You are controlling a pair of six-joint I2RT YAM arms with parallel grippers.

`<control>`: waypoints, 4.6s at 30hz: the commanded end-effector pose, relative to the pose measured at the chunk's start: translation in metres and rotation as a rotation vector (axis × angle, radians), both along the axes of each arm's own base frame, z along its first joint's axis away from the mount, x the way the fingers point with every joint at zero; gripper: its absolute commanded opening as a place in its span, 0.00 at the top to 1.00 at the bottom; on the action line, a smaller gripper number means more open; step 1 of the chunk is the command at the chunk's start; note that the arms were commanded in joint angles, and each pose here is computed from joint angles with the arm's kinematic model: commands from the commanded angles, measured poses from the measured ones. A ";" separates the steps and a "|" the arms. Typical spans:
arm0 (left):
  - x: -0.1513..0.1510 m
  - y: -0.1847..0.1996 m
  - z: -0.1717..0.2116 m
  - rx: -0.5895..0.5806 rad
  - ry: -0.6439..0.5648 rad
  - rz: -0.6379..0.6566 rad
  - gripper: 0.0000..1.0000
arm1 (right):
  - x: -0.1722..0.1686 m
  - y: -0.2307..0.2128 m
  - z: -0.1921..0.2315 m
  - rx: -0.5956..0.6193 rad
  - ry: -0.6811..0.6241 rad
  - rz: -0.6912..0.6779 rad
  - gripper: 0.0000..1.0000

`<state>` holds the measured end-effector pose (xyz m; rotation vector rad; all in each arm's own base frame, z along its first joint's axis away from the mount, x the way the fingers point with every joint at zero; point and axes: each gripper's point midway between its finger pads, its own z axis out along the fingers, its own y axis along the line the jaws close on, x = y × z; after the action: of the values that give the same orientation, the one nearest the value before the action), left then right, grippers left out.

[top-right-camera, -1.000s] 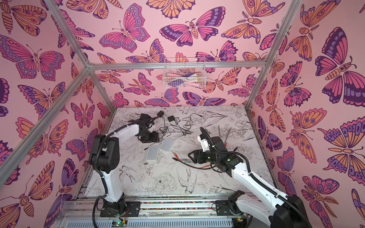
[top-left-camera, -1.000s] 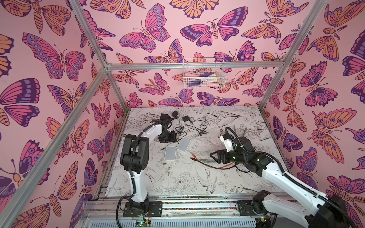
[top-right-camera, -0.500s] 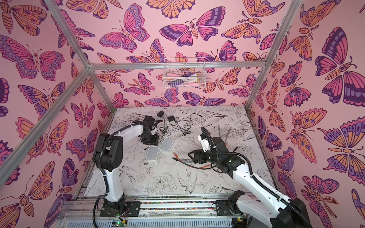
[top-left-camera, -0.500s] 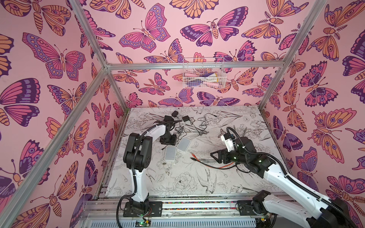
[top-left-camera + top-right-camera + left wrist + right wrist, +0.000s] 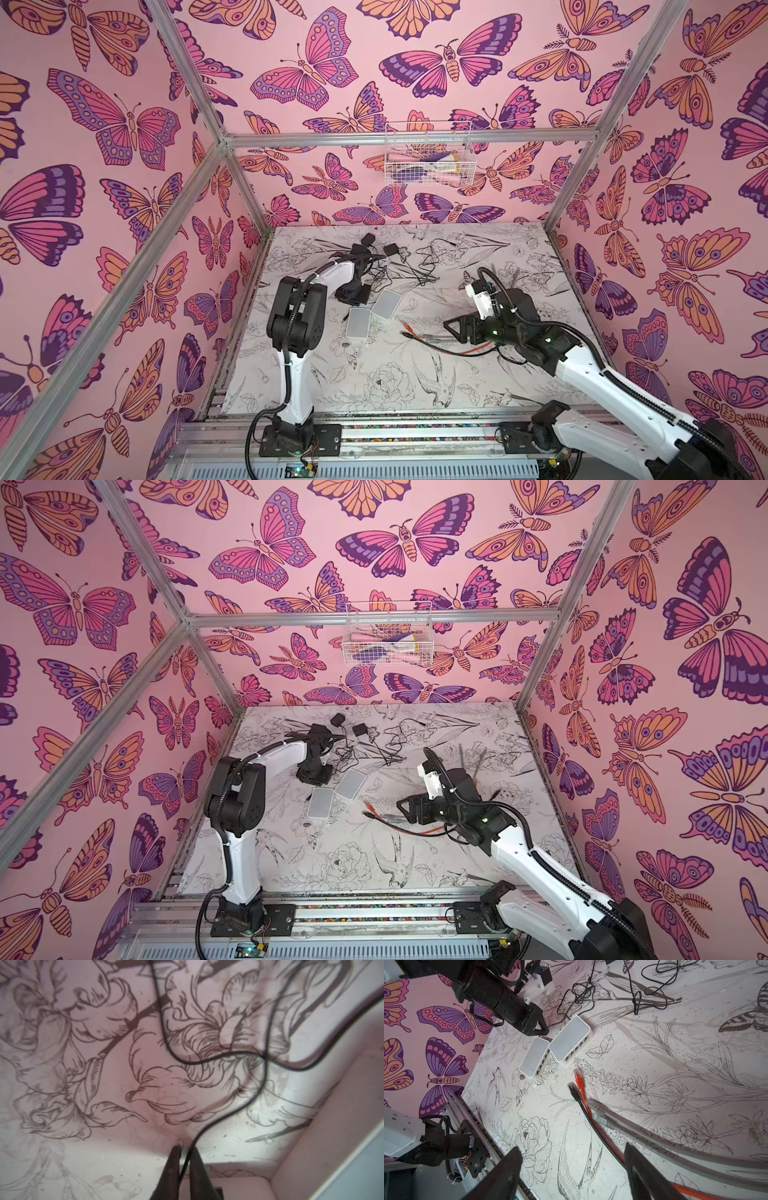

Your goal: Insert the plug into the switch port

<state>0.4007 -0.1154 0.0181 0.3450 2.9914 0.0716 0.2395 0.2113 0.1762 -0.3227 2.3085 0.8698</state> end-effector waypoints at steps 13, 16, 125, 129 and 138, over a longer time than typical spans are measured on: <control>0.039 -0.027 0.145 -0.233 -0.272 0.009 1.00 | -0.012 0.007 0.030 0.065 -0.060 0.063 0.22; 0.023 -0.041 0.162 -0.348 -0.265 0.013 1.00 | -0.022 0.018 0.039 0.121 -0.055 0.143 0.21; -0.084 -0.004 0.039 -0.151 -0.187 0.206 0.03 | 0.102 0.045 0.012 0.302 0.233 -0.094 1.00; -0.081 -0.007 0.027 -0.130 -0.160 0.200 0.04 | 0.099 0.044 0.013 0.299 0.222 -0.089 1.00; -0.083 -0.016 0.003 -0.088 -0.100 0.169 0.17 | 0.097 0.043 0.012 0.309 0.215 -0.091 1.00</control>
<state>0.3192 -0.1303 0.0285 0.0502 2.8852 -0.0704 0.3378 0.2518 0.1750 0.0249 2.3608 1.2121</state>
